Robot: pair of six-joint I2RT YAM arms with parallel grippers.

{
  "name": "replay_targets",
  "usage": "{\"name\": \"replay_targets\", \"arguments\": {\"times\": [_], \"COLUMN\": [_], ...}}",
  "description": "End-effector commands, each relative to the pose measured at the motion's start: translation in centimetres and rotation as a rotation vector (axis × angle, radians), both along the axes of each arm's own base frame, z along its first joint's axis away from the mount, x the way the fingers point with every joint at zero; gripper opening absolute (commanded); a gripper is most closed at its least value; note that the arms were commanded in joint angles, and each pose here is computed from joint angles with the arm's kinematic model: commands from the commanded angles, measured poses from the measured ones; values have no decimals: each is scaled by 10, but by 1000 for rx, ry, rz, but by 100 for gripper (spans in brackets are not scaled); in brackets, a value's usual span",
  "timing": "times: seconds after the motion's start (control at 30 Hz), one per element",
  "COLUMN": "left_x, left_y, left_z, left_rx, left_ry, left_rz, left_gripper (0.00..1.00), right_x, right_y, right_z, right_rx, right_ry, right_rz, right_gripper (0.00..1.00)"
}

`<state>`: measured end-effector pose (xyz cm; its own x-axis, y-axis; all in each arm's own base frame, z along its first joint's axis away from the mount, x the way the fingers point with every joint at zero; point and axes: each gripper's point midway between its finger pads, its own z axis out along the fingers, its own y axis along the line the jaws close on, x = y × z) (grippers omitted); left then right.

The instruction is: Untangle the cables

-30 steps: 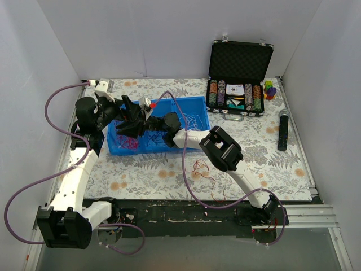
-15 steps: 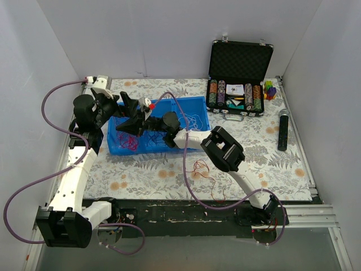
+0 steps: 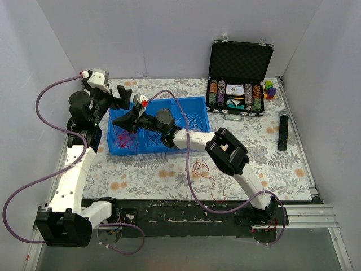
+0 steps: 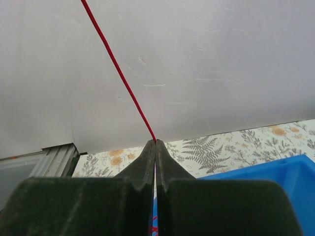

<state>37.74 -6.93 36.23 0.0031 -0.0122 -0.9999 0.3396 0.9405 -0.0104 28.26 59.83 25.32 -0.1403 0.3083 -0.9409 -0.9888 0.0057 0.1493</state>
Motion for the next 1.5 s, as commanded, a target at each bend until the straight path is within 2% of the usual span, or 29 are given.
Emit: {"name": "replay_targets", "arguments": {"times": [0.0, 0.2, 0.3, 0.5, 0.6, 0.7, 0.8, 0.97, 1.03, 1.17, 1.37, 1.47], "left_x": [-26, -33, -31, -45, -57, -66, -73, -87, -92, -95, -108, -105], "left_y": [9, 21, 22, 12, 5, -1, 2, 13, 18, 33, 73, 84], "left_z": [123, 127, 119, 101, 98, 92, 87, 100, 116, 150, 193, 204], "left_rx": [3, 6, 15, 53, 102, 216, 307, 352, 322, 183, -232, -389], "left_ry": [-388, -526, -545, -637, -736, -852, -976, -1161, -1212, -1219, -1184, -1095], "left_rz": [56, 123, 130, 75, 42, 25, 75, 187, 223, 280, 383, 389], "left_gripper": [98, 98, 98, 98, 98, 98, 98, 98, 98, 98, 98, 98], "right_x": [10, 2, 0, -5, -6, -8, -12, -23, -25, -27, -24, -25], "right_y": [-4, -12, -16, -24, -27, -32, -40, -49, -51, -52, -54, -56], "right_z": [-116, -127, -130, -127, -124, -122, -123, -133, -136, -141, -150, -154], "right_rx": [-311, -334, -341, -331, -324, -313, -310, -323, -327, -334, -356, -366], "right_ry": [190, 225, 235, 225, 222, 220, 229, 257, 269, 278, 294, 300], "right_rz": [-84, -108, -115, -116, -122, -127, -132, -116, -115, -117, -140, -151], "right_gripper": [1, 1, 1, 1, 1, 1, 1, 1, 1, 1, 1, 1]}}
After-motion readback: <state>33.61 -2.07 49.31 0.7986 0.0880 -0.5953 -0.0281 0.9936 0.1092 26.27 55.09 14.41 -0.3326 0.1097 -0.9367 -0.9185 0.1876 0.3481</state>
